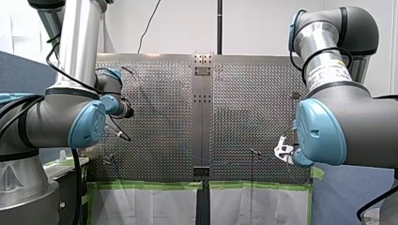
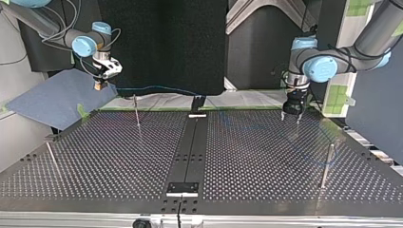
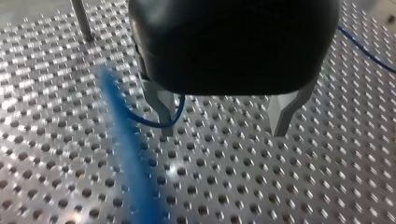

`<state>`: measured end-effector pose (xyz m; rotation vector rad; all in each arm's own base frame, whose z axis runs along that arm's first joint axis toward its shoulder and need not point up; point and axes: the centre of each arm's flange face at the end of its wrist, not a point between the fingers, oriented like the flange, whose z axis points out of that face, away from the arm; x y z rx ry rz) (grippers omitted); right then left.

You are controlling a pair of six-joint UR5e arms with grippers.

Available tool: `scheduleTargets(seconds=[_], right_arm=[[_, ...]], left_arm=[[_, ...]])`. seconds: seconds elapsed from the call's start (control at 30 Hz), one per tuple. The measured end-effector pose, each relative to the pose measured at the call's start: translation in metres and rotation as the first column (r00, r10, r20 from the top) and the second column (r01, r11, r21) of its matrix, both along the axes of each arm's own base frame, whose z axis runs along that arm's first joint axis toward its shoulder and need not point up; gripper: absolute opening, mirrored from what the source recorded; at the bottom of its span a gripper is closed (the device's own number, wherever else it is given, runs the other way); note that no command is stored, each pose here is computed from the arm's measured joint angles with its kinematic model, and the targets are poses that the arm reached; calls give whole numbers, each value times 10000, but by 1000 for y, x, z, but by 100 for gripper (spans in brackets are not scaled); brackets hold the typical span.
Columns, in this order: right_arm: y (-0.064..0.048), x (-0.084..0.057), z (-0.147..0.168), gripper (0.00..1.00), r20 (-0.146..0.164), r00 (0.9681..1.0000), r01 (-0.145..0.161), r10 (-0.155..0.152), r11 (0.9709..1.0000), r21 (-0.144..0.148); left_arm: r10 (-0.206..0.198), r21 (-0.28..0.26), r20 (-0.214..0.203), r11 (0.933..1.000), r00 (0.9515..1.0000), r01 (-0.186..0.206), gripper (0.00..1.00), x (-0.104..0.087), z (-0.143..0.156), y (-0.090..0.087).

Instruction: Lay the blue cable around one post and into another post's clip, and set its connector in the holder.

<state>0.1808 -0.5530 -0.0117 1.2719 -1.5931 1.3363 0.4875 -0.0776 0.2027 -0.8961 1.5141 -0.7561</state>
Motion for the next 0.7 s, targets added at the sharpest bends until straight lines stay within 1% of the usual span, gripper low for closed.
scheduleTargets(seconds=[0.1, 0.17, 0.27, 0.33, 0.43, 0.53, 0.63, 0.7], right_arm=[[0, 0, 0, 0, 0, 10000, 1, -1, 10000, -3], [0, 0, 0, 0, 3, 10000, 0, 0, 10000, -12], [0, 0, 0, 0, 18, 10000, -28, 28, 10000, -20], [0, 1, 0, 0, 38, 10000, -84, 84, 10000, -6], [1, 3, 0, 0, 58, 9999, -155, 155, 9999, 13], [1, 4, 0, 0, 65, 9998, -195, 195, 9998, 18], [1, 5, 0, 0, 74, 9997, -219, 219, 9998, 21], [2, 6, 0, 0, 106, 9997, -225, 225, 9997, 24]], left_arm=[[211, 254, -388, 9995, 9990, -201, 100, -8, -6, 1], [378, 460, -603, 9983, 9975, -350, 100, -11, -9, 2], [618, 775, -795, 9954, 9949, -557, 100, -11, -8, 5], [759, 963, -844, 9930, 9935, -677, 100, -8, -5, 7], [1027, 1254, -887, 9879, 9908, -912, 100, -3, 2, 13], [1328, 1536, -911, 9811, 9869, -1179, 100, 3, 8, 21], [1652, 1849, -1012, 9721, 9811, -1446, 100, 6, 13, 29], [1854, 2071, -1161, 9654, 9758, -1588, 100, 6, 14, 33]])
